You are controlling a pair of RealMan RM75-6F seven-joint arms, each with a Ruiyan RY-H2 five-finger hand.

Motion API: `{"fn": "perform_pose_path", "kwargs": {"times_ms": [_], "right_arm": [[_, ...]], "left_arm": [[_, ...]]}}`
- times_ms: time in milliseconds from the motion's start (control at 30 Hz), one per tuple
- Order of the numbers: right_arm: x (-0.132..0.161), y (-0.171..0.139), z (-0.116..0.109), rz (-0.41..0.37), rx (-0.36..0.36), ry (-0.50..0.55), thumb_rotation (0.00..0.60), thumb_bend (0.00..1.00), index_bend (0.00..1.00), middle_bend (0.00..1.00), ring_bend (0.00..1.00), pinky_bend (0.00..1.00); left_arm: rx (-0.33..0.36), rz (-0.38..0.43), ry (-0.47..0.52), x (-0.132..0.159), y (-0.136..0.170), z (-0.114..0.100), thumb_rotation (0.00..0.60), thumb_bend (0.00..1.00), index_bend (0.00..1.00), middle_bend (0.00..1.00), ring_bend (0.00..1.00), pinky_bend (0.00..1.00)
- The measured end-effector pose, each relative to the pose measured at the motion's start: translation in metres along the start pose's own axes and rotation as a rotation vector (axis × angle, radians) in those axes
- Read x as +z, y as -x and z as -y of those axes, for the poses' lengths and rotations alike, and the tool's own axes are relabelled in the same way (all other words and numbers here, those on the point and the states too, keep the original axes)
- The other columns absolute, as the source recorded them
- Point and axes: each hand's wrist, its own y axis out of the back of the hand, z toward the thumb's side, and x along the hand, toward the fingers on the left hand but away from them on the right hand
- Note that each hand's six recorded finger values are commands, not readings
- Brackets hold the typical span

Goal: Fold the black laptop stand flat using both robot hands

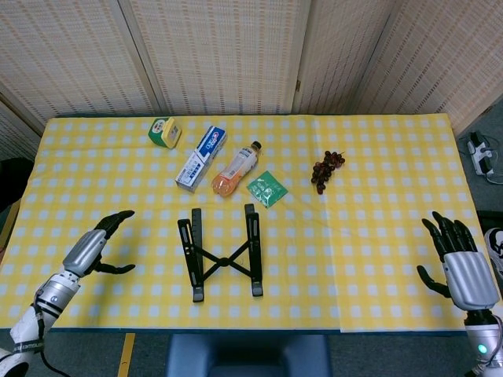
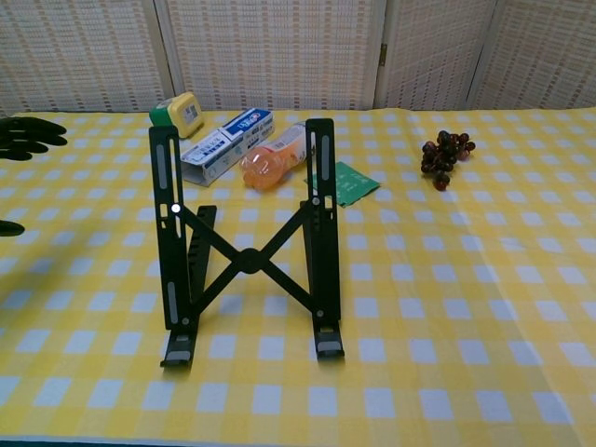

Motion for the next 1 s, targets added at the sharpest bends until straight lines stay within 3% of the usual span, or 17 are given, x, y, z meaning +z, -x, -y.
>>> {"fn": "perform_pose_path", "kwargs": {"times_ms": [233,467,733,1000], "right_arm": [[0.001,0.001,0.004,-0.003,0.011,0.004,0.600,0.36,0.00,0.00,0.00,0.00],[0.006,0.006,0.017,-0.026,0.067,0.041,0.600,0.36,0.00,0.00,0.00,0.00],[0.021,0.016,0.035,-0.087,0.155,0.140,0.600,0.36,0.00,0.00,0.01,0.00],[0.057,0.036,0.058,-0.218,0.294,0.312,0.600,0.36,0.00,0.00,0.02,0.00]], "left_arm": [[-0.111,0.038,0.201,0.018,-0.036,0.014,0.600,0.20,0.10,0.14,0.13,0.06],[-0.232,0.071,0.386,0.039,-0.062,0.035,0.600,0.20,0.16,0.23,0.21,0.11],[-0.354,0.102,0.508,0.058,-0.074,0.060,0.600,0.20,0.24,0.32,0.28,0.16],[-0.427,0.186,0.589,0.075,-0.075,0.067,0.600,0.20,0.36,0.41,0.35,0.21]]}}
